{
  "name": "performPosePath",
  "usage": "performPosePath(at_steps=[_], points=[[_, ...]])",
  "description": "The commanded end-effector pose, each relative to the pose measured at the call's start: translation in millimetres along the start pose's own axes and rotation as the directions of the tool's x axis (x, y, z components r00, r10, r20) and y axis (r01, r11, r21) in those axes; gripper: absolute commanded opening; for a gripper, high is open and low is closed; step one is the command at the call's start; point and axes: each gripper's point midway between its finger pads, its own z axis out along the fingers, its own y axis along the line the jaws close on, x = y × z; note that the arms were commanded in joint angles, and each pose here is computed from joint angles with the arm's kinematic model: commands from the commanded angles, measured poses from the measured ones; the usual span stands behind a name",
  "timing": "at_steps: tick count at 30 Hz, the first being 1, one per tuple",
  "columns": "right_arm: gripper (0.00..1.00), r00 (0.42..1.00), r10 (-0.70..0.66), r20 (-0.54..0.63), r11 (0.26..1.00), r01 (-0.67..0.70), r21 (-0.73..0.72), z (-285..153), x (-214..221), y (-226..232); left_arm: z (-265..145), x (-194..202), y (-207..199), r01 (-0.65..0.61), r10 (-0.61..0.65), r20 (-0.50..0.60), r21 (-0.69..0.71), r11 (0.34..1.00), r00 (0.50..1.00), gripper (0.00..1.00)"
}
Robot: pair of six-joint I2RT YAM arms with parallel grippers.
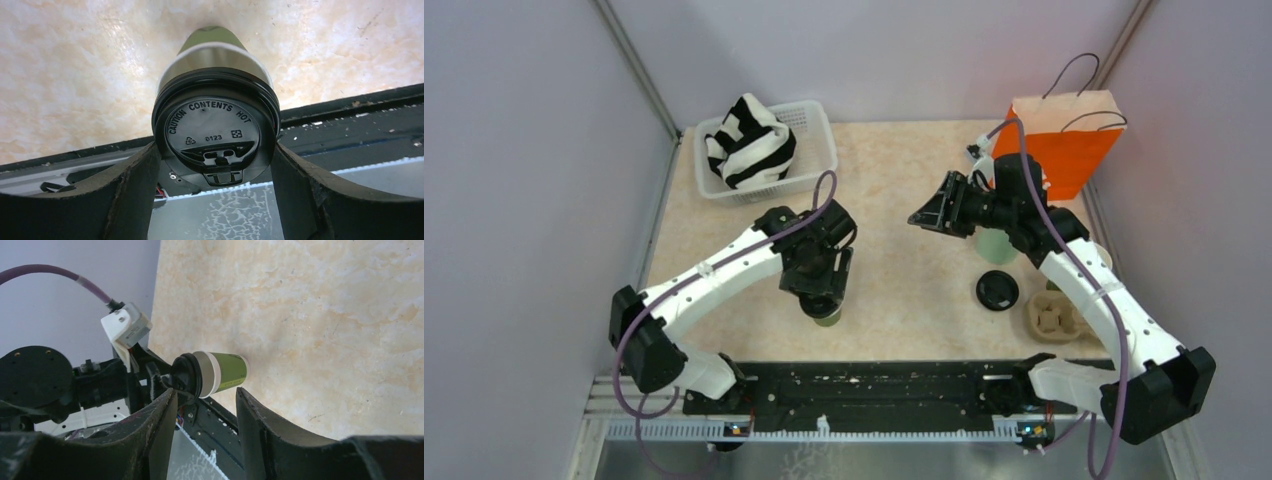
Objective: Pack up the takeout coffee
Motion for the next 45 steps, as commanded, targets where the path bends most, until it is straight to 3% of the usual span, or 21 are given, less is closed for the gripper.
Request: performPosePath(at_steps=[1, 45], points=[[0.47, 0.999, -0.040, 0.037, 0.999, 0.041, -0.022, -5.1, -6.6, 7.2, 3.6, -16.1, -2.3, -0.061, 0.062, 0.032, -0.025, 0.998, 0.998, 0.78], [0.47, 0.999, -0.032, 0.040, 0.999, 0.033, -0.036, -1.2, -4.5, 5.3, 24.9, -5.8, -2.7, -0.121, 0.120, -0.038, -0.028, 0.992, 0.992, 0.83]])
